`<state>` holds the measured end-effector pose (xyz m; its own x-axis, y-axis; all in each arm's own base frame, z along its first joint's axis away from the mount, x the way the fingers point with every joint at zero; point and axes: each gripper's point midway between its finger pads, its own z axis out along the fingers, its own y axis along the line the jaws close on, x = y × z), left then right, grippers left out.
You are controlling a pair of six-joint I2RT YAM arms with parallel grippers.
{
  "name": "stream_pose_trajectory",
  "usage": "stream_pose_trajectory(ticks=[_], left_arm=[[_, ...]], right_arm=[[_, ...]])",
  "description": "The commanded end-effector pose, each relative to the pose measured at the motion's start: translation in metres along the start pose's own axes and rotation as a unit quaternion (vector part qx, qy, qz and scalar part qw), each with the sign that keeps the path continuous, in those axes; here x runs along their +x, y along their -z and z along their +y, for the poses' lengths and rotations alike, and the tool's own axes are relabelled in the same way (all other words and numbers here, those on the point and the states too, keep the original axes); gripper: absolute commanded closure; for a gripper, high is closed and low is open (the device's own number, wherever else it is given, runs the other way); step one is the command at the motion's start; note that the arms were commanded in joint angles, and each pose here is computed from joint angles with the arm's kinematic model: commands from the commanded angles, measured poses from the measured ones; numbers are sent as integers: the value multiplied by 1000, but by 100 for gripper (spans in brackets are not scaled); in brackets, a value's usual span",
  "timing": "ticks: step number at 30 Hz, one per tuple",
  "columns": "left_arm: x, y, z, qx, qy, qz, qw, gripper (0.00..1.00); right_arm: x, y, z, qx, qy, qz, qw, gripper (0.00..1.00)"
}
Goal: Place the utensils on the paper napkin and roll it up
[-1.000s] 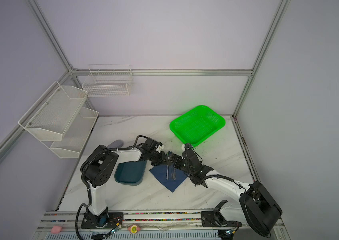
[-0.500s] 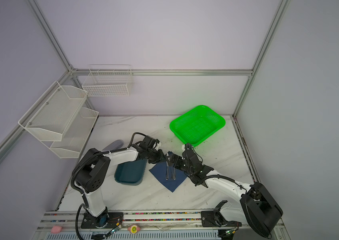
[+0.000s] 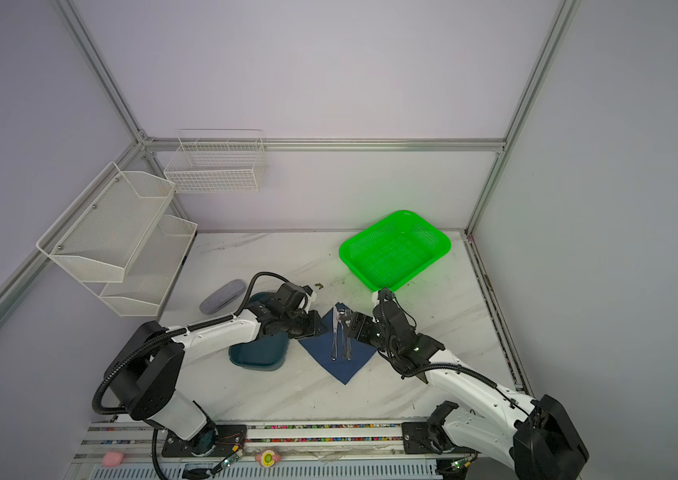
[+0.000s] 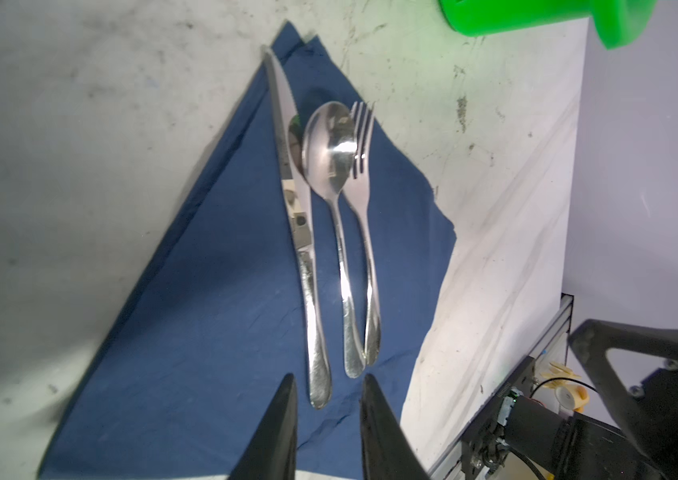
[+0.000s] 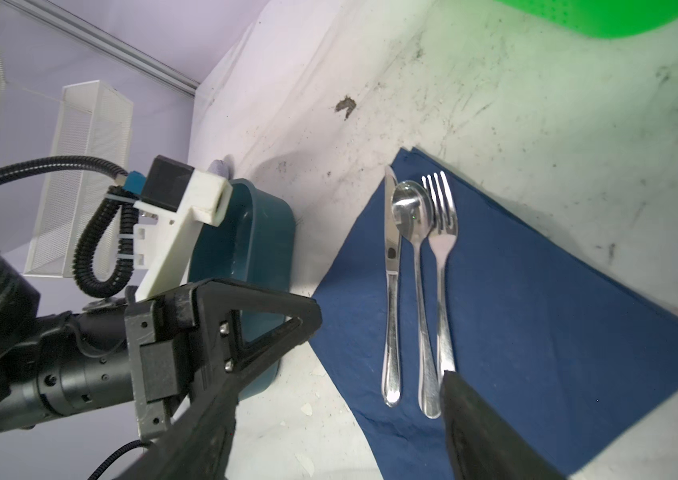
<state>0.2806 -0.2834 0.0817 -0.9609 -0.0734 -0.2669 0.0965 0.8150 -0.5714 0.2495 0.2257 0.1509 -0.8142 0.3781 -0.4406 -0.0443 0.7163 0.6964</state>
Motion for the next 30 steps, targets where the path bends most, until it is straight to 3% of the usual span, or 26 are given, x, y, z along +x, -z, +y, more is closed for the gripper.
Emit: stream_pose_trajectory(ticks=[1, 9, 18, 23, 30], left_arm=[[9, 10, 25, -47, 10, -13, 999, 73], [32, 22, 63, -114, 24, -8, 993, 72], [30, 48, 72, -149, 10, -30, 988, 68], [36, 50, 58, -109, -2, -21, 994, 68], [36, 63, 38, -48, -3, -50, 998, 67]], right_arm=[[5, 10, -3, 15, -9, 17, 1000, 23], [69, 9, -2, -45, -78, 96, 991, 31], [117, 1, -18, 7, -75, 143, 987, 31], [130, -1, -24, 19, -75, 153, 985, 32], [141, -1, -43, 46, -92, 162, 981, 32]])
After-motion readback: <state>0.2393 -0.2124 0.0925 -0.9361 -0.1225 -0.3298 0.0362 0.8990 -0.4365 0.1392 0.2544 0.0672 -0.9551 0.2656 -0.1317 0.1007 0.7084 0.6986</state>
